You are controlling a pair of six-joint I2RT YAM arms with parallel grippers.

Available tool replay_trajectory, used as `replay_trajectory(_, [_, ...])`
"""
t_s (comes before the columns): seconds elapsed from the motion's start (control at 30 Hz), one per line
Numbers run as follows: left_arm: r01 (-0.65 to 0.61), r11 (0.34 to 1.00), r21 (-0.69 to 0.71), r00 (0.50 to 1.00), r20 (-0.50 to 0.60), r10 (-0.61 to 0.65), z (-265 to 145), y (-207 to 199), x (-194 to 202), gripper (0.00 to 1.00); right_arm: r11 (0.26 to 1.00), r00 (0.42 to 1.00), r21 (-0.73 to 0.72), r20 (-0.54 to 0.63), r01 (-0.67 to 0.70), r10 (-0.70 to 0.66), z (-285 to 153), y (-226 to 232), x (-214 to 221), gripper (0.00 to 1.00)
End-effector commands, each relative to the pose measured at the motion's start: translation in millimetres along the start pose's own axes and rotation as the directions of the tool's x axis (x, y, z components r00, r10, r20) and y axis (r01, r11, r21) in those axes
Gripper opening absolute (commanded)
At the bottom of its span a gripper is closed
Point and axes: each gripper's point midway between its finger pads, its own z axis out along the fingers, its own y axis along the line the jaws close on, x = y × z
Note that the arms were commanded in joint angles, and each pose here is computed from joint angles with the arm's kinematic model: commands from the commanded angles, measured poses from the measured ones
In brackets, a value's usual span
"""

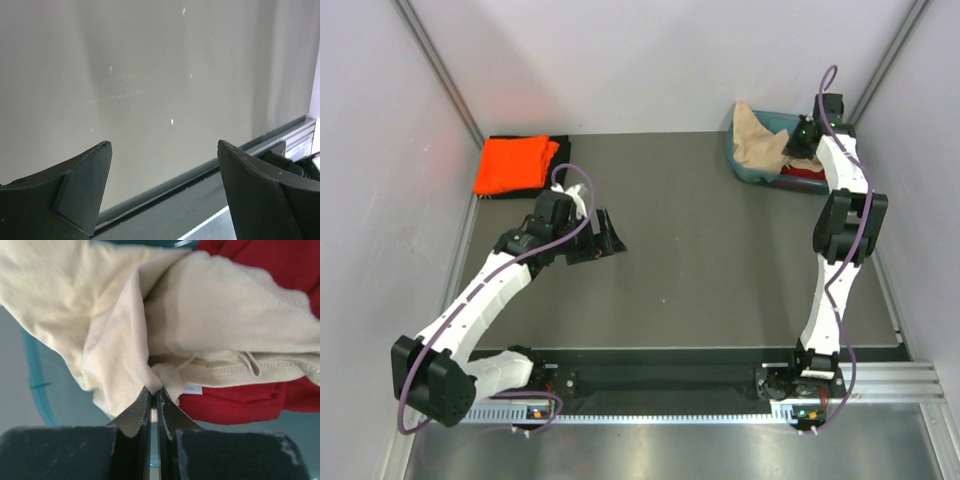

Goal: Fold and stack the t-shirts
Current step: Grab the tshirt from the pile, then move the tshirt to the center of the board

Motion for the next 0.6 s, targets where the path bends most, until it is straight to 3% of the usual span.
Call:
replay_trajectory(0.0, [-0.061, 0.997, 0.047, 0.985, 0.165, 0.053, -30, -29, -42, 0.91, 0.998, 0.981, -0.067, 0.195, 0.001, 0.013, -39, 24, -69, 0.0])
replay_trajectory(0.1, [-0.098, 0.995, 0.0, 0.939, 0.33, 0.092, -63, -37, -78, 0.91, 0.993, 0.934, -0.115, 0.356, 0.002, 0.039, -88, 47, -119, 0.0])
replay_trajectory(0.13, [-0.103, 0.995, -0.011, 0.924, 0.369, 0.1, -73, -39, -86, 0.91, 0.989, 0.891, -0.146, 0.452, 0.016, 0.053, -122, 60, -148, 0.0])
replay_trajectory(0.23, [-0.105, 0.993, -0.057, 0.862, 0.492, 0.119, -107, -45, -112, 0.91, 0.976, 0.787, -0.218, 0.604, 0.016, 0.122, -188, 82, -193, 0.0])
replay_trajectory(0.33, [-0.088, 0.991, -0.099, 0.811, 0.571, 0.129, -137, -45, -126, 0.91, 0.946, 0.662, -0.318, 0.723, 0.066, 0.198, -289, 115, -227, 0.0])
replay_trajectory(0.43, [-0.08, 0.987, -0.137, 0.759, 0.634, 0.149, -163, -42, -134, 0.91, 0.914, 0.561, -0.382, 0.791, 0.139, 0.245, -371, 141, -236, 0.0])
replay_trajectory(0.57, [-0.064, 0.982, -0.178, 0.701, 0.692, 0.171, -192, -37, -139, 0.92, 0.854, 0.491, -0.442, 0.828, 0.275, 0.271, -464, 177, -220, 0.0])
